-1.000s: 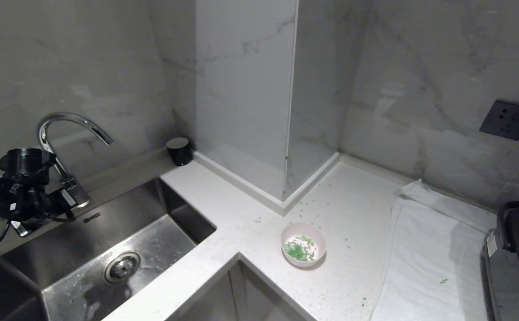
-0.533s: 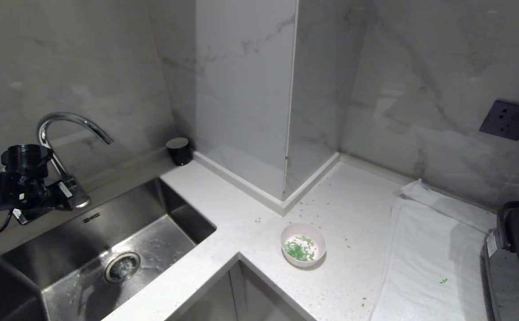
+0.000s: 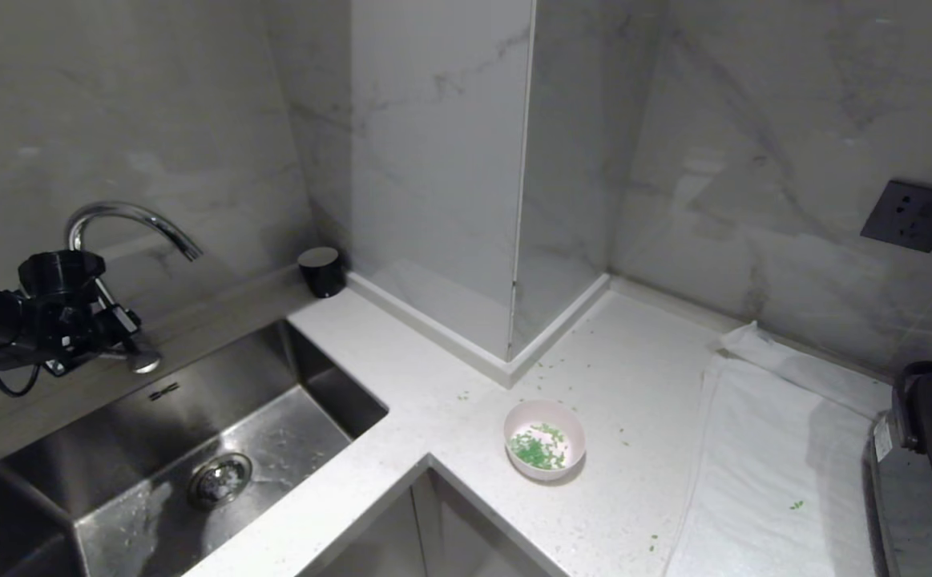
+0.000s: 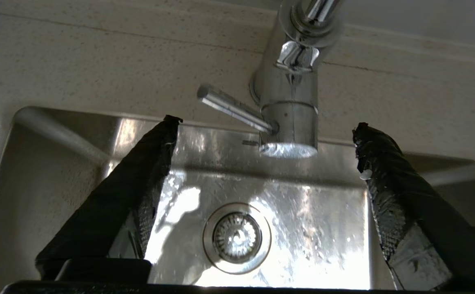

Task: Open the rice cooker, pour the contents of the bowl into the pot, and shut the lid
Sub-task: Turn on the tap

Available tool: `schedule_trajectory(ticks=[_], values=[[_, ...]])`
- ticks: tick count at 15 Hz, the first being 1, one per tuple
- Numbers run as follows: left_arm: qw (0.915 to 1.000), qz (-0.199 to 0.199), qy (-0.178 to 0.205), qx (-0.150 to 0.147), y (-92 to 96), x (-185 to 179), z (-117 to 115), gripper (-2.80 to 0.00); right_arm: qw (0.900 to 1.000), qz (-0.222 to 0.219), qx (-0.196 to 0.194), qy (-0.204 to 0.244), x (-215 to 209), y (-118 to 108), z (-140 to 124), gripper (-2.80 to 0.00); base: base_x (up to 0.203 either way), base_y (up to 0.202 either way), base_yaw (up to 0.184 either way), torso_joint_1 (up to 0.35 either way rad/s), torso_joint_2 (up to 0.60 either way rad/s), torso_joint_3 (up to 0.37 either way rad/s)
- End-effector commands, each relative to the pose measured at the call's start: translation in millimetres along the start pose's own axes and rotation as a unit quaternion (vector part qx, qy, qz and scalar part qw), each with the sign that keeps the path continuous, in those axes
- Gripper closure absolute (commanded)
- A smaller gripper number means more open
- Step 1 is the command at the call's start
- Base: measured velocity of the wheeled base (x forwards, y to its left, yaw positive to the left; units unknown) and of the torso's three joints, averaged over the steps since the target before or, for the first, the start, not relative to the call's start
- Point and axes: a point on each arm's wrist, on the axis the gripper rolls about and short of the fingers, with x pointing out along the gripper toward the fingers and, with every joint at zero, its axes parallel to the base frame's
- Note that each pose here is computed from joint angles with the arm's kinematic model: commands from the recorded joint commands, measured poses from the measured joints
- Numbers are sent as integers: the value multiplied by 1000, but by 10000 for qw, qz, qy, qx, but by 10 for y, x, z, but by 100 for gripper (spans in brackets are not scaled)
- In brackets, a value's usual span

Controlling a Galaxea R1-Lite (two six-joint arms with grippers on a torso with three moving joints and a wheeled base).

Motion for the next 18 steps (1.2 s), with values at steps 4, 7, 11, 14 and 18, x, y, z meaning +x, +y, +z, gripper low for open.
schedule_trajectory(ticks=[4, 7, 11, 14, 18], values=[[9994, 292, 89, -158, 213, 242, -60, -280, 10000, 0, 0, -2, 0, 0, 0, 0, 0, 0, 0, 0, 0, 0], [9986, 387, 150, -318, 294, 415, -133, -280, 10000, 0, 0, -2, 0, 0, 0, 0, 0, 0, 0, 0, 0, 0], [9970, 407, 159, -644, 268, 558, -162, -280, 10000, 0, -8, -2, 0, 0, 0, 0, 0, 0, 0, 0, 0, 0], [9967, 332, -6, -740, 231, 554, -56, -280, 10000, 0, -1, -2, 0, 0, 0, 0, 0, 0, 0, 0, 0, 0], [9959, 305, -164, -836, 217, 653, 3, -280, 10000, 0, -7, -2, 0, 0, 0, 0, 0, 0, 0, 0, 0, 0]])
